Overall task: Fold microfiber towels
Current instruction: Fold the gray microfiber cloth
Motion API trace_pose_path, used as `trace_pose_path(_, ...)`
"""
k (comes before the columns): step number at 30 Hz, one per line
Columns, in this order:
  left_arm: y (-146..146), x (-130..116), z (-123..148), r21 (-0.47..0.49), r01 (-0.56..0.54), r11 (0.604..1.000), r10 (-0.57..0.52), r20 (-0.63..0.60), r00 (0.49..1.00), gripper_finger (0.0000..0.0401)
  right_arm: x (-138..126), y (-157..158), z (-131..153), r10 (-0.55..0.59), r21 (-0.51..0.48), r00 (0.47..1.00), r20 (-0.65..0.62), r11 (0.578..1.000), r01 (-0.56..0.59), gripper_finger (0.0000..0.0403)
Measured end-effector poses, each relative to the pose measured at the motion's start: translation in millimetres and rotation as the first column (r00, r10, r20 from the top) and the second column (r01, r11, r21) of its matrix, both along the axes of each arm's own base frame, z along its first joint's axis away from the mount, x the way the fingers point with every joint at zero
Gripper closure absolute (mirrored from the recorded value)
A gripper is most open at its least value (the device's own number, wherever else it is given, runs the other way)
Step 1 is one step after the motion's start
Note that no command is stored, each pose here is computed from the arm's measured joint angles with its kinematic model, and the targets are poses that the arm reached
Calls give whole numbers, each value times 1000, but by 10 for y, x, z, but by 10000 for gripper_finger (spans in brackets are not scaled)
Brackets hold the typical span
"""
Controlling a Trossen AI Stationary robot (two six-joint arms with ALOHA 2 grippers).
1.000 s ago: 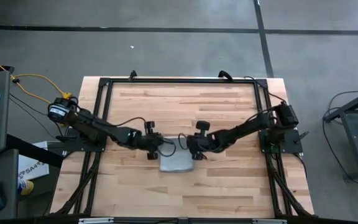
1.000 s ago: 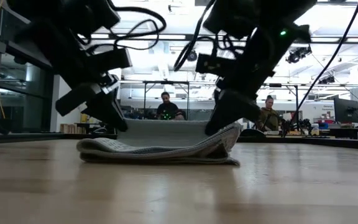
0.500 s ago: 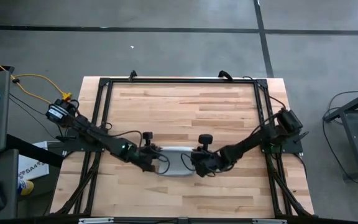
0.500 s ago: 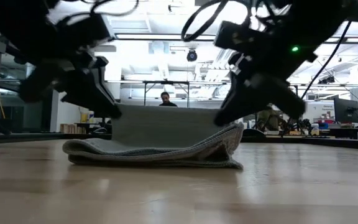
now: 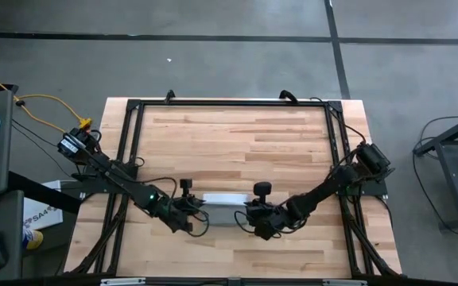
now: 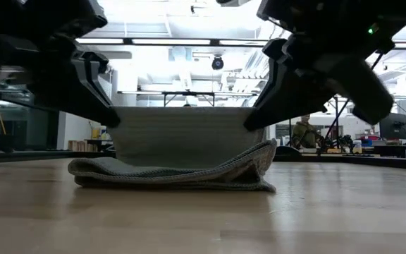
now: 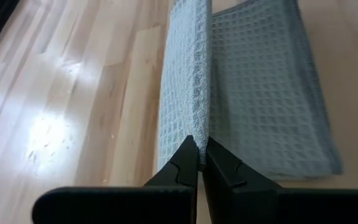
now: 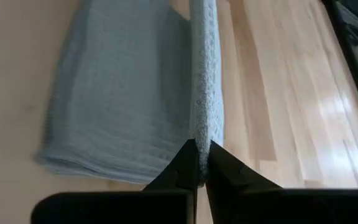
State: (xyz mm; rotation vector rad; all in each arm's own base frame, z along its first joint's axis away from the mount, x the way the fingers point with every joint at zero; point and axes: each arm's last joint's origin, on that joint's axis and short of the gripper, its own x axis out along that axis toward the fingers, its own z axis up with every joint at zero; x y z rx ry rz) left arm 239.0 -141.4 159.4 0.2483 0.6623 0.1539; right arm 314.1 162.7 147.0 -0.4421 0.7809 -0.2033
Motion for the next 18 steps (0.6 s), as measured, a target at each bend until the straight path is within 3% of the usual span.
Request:
trace_pose_path(6, -60, -39, -2, -2, 24, 1000, -24, -2, 1000, 400, 11, 23, 3, 29, 49, 1000, -2, 998, -29, 398)
trace_pose_path(18, -152, -56, -146, 99, 31, 995, -30, -16, 999, 400, -12, 66, 10, 90, -48, 996, -20, 995, -91, 398)
